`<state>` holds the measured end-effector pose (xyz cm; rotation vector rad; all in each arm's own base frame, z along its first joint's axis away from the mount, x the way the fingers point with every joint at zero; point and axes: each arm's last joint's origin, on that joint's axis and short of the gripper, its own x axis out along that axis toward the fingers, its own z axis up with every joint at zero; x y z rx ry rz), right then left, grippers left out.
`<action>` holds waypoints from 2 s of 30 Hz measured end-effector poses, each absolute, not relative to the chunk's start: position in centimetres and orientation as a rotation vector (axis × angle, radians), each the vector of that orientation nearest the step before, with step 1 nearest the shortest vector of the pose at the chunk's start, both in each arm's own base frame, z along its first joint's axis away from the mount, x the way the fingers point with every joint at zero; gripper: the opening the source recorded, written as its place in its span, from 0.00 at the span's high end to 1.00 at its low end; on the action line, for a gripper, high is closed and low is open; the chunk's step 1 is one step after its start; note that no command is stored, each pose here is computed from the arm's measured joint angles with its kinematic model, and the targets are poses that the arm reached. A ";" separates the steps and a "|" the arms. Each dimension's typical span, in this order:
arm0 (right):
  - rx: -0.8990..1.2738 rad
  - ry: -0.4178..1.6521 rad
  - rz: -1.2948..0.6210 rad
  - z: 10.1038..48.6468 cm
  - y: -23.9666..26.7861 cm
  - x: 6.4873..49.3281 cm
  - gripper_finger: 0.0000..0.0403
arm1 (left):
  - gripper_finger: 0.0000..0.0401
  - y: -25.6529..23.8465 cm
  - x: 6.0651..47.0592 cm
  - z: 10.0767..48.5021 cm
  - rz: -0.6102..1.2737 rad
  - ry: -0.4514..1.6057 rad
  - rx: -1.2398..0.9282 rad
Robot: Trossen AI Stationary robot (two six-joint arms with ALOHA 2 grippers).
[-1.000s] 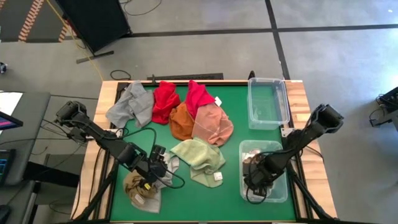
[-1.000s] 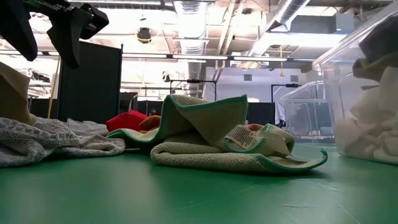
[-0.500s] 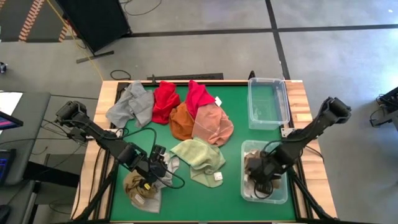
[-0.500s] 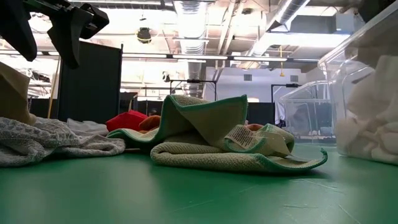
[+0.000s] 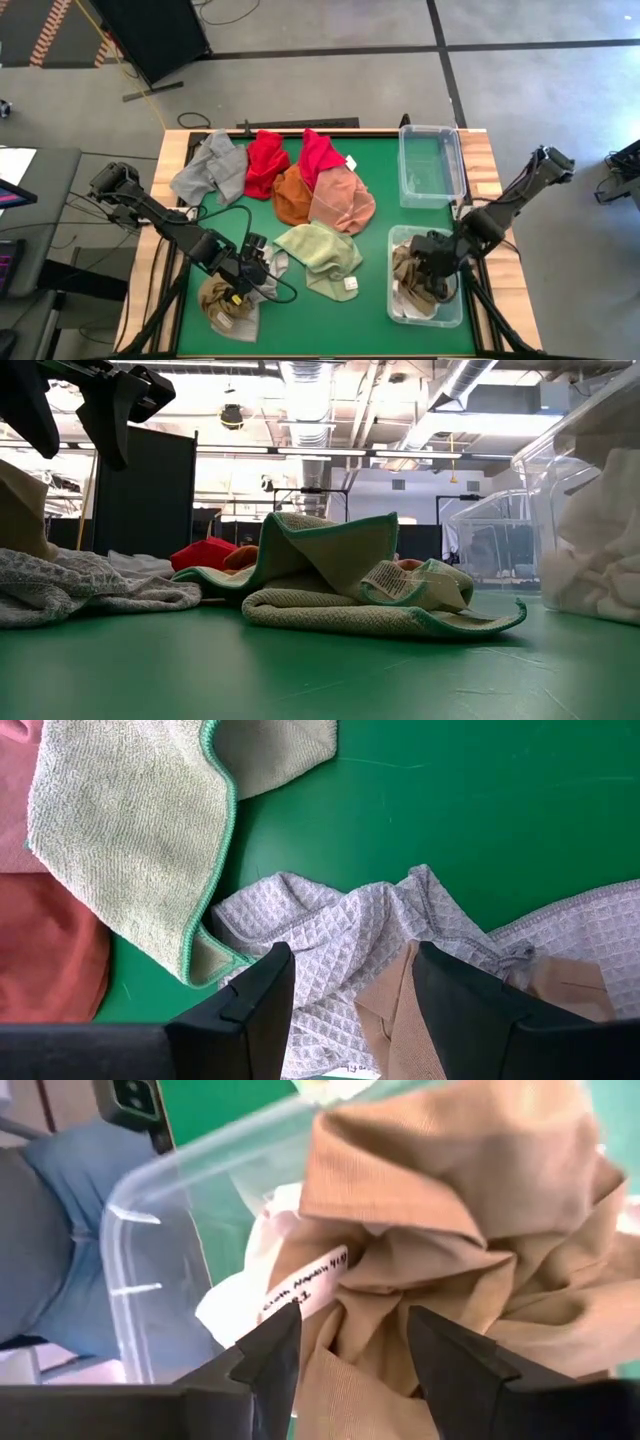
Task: Sort towels by color in basket
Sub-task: Put the green towel into the bottom transparent bin
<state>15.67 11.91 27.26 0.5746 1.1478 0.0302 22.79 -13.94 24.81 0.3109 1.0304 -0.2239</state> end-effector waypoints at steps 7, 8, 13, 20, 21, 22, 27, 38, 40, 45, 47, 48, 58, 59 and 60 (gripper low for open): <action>0.561 1.036 0.052 28.4 11.3 15.2 0.48 | 0.52 -13.9 22.8 24.8 -0.224 1.031 0.311; 0.556 1.012 0.061 28.6 11.3 15.3 0.48 | 0.52 -13.9 22.8 24.8 -0.224 1.031 0.311; 0.522 0.854 0.103 29.6 11.3 16.1 0.48 | 0.52 -14.0 22.8 24.8 -0.225 1.030 0.311; 0.449 0.678 0.155 30.2 11.4 18.6 0.48 | 0.52 -14.0 22.8 24.8 -0.224 1.030 0.310; 0.435 0.664 0.158 30.2 11.4 19.0 0.48 | 0.52 -14.0 22.8 24.8 -0.223 1.030 0.307; 0.421 0.654 0.158 30.1 11.5 19.4 0.48 | 0.52 -14.0 22.8 24.8 -0.221 1.030 0.305; 0.330 0.644 0.152 29.0 11.6 21.4 0.48 | 0.52 -14.0 22.8 24.8 -0.220 1.030 0.303; 0.148 0.601 0.139 25.6 11.3 26.8 0.44 | 0.52 -14.0 22.8 24.8 -0.219 1.030 0.301; 0.117 0.596 0.130 24.8 11.0 27.8 0.40 | 0.52 -14.0 22.8 24.8 -0.219 1.030 0.300; 0.088 0.602 0.106 22.5 10.1 30.5 0.30 | 0.52 -14.0 22.8 24.8 -0.219 1.029 0.300; 0.067 0.629 0.107 21.5 9.9 31.7 0.26 | 0.52 -14.0 22.8 24.8 -0.219 1.029 0.300; 0.056 0.636 0.104 21.2 9.8 32.3 0.25 | 0.52 -14.0 22.8 24.8 -0.219 1.028 0.300; -0.083 0.810 0.074 16.4 8.7 37.3 0.15 | 0.52 -14.0 22.8 24.8 -0.218 1.029 0.298; -0.084 0.826 0.068 15.8 8.5 37.6 0.14 | 0.52 -14.0 22.8 24.8 -0.216 1.030 0.296; -0.087 0.849 0.065 15.2 8.5 37.8 0.14 | 0.52 -14.0 22.8 24.8 -0.215 1.030 0.293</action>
